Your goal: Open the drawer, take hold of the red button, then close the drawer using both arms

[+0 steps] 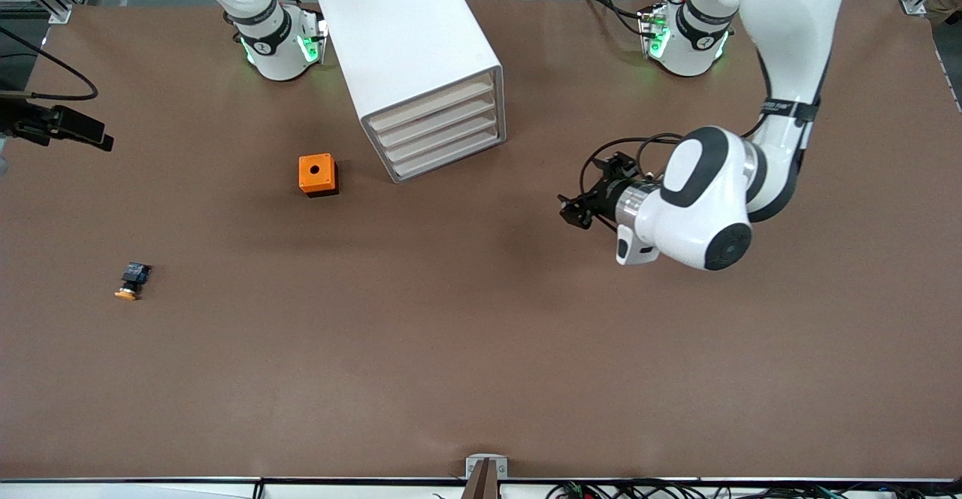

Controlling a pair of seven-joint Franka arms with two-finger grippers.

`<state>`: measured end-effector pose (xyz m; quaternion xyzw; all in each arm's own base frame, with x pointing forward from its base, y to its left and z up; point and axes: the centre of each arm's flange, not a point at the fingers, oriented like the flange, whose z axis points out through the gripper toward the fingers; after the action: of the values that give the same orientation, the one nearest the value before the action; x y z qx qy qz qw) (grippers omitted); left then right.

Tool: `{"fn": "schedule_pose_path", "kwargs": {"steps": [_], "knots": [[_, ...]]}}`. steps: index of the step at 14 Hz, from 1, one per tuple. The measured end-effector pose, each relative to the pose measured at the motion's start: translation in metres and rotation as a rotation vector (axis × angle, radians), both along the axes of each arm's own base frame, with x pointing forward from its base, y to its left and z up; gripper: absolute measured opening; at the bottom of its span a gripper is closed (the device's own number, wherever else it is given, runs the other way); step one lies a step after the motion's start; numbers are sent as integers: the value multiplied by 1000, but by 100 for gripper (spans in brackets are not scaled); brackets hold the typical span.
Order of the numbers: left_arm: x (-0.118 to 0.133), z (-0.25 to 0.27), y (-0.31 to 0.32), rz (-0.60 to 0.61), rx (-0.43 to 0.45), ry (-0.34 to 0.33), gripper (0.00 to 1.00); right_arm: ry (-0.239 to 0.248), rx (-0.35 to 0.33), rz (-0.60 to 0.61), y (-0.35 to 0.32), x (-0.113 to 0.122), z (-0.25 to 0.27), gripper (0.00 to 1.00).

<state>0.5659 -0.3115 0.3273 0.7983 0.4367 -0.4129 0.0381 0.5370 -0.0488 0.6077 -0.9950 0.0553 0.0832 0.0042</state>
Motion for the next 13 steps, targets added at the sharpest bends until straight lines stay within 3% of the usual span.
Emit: {"fn": "schedule_pose_path", "kwargs": {"steps": [3, 6, 11, 13], "knots": [[-8, -34, -37, 157, 92, 192, 100, 33, -11, -6, -5, 11, -21, 100], [-13, -51, -60, 285, 192, 341, 100, 56, -48, -5, -11, 21, -37, 100], [-38, -68, -96, 367, 314, 534, 100, 61, -63, -38, -34, 35, -59, 100], [-54, -81, -113, 350, 344, 581, 100, 62, -63, -49, -42, 40, -69, 100]]}}
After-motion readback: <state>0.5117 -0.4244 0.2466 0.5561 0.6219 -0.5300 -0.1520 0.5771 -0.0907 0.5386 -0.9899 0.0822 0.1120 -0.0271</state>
